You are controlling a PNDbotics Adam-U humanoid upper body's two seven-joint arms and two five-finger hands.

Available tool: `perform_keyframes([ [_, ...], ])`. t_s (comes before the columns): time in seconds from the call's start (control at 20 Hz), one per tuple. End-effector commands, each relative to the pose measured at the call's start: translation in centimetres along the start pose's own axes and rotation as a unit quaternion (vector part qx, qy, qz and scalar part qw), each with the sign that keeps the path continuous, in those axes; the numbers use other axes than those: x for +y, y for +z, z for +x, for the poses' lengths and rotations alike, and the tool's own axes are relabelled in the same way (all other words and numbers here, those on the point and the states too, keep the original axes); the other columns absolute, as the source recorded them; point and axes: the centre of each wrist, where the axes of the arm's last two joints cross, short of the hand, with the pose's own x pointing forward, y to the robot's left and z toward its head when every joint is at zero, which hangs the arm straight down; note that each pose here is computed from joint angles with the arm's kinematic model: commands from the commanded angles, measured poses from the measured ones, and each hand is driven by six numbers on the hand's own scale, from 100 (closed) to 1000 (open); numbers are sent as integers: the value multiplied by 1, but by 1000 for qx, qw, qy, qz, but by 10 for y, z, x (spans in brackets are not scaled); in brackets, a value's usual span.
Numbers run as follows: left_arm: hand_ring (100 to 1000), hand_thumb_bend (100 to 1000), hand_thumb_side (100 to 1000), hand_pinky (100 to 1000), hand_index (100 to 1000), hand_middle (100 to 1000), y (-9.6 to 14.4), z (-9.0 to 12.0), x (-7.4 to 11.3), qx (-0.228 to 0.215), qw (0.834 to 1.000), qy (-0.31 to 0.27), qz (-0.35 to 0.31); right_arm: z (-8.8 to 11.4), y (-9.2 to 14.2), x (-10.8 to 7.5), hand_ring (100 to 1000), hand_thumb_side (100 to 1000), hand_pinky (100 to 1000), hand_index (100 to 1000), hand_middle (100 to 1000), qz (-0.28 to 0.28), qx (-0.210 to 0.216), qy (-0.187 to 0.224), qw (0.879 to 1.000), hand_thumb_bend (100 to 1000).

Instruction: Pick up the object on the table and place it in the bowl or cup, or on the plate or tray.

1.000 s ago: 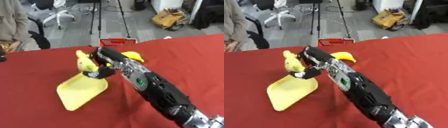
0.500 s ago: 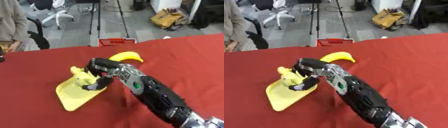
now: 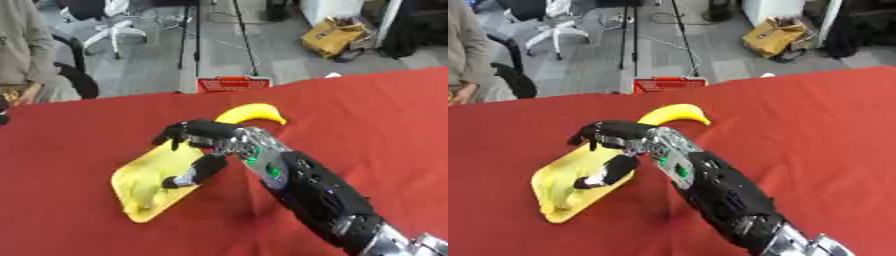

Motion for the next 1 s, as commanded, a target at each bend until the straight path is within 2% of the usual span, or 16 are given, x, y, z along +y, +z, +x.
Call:
perform_keyframes([
  [0.05, 628, 781, 843, 618, 805, 721, -5, 7, 2, -18, 1000, -3, 1, 4, 0, -12, 722, 597, 770, 930, 821, -6, -5, 19, 1000, 533],
  [0.3, 628, 780, 843, 618, 805, 720, -6, 7, 2, -19, 1000, -4, 1, 4, 1, -16, 722, 596, 771, 931, 819, -14, -2, 22, 1000, 535],
  [0.45, 628, 780, 843, 618, 805, 720, -5, 7, 3, -18, 1000, -6, 2, 0, 8, -27, 705, 590, 762, 938, 807, -92, 37, 21, 995, 550],
  [0.6, 628, 780, 843, 618, 805, 720, -5, 6, 4, -16, 1000, -7, 3, -2, 13, -33, 706, 588, 759, 935, 807, -188, 92, 25, 978, 564],
  [0.7, 628, 780, 843, 618, 805, 720, -5, 6, 4, -16, 1000, -9, 4, -2, 16, -35, 705, 588, 758, 933, 806, -223, 112, 30, 968, 569],
  [0.85, 628, 778, 843, 618, 805, 719, -4, 6, 6, -15, 1000, -14, 7, -8, 27, -41, 739, 579, 781, 947, 830, -234, 139, 29, 962, 573],
  [1.0, 628, 779, 843, 618, 805, 719, -3, 4, 8, -11, 1000, -19, 8, -13, 39, -49, 728, 577, 772, 949, 828, -222, 153, 23, 963, 564],
])
